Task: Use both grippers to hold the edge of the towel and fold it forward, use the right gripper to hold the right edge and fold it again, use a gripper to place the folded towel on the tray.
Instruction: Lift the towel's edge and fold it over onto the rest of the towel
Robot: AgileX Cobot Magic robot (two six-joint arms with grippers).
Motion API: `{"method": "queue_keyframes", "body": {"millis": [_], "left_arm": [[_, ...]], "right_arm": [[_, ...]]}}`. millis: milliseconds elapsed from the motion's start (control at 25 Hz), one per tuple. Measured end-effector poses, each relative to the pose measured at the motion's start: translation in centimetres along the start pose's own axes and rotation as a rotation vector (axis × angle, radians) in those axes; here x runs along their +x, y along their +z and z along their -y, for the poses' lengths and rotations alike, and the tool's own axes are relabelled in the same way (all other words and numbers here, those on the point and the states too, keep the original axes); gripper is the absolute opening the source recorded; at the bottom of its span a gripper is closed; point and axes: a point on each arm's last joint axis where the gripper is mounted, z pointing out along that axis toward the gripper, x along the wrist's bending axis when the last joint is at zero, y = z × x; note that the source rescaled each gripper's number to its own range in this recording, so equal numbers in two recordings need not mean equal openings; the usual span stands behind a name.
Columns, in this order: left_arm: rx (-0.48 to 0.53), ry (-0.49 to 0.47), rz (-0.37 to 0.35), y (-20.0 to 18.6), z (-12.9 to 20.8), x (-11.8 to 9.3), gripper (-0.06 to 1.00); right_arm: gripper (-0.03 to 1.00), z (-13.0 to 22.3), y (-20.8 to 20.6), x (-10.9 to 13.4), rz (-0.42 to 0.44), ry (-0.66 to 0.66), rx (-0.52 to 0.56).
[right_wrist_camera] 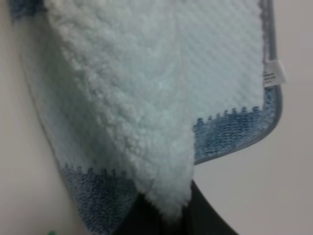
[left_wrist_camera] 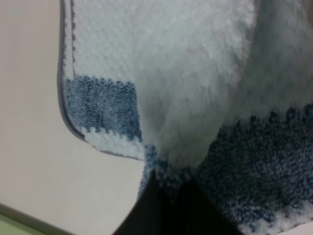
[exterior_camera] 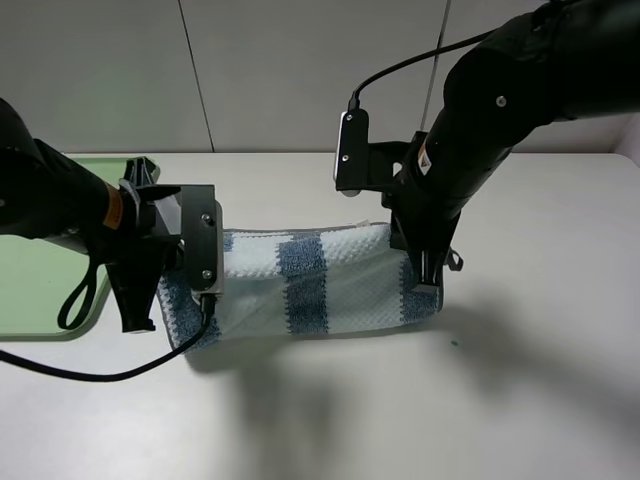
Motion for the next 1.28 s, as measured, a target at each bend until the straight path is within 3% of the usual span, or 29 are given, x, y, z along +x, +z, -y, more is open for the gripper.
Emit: {"method": "queue_keyframes", "body": {"millis": [120,440,760,1040,1280], "left_arm": [[-0.01,0.003,-0.019,0.0,0.0,0.4,0.0],[-0.039,-0.097,-0.096,0.2,1.9,2.6,0.0],[-0.108,-0.103,-0.147,0.3,1.6,3.3,0.0],[-0.075,-0.096,-0.084,3.0,1.4,3.0,0.0],[-0.07,-0.097,-0.074,4.8,0.6,4.2,0.0]], "right_arm": [[0.0,0.1,0.0,-0.3,0.012,0.005,-0.006],[0.0,-0.1,0.0,-0.8,0.054,0.005,-0.046],[0.0,-0.3,0.2,-1.3,0.105,-0.036,-0.062],[0.0,0.9,1.4,-2.4,0.111,0.009,-0.046],[0.0,1.5,1.4,-3.2,0.135,0.034,-0.058]]}}
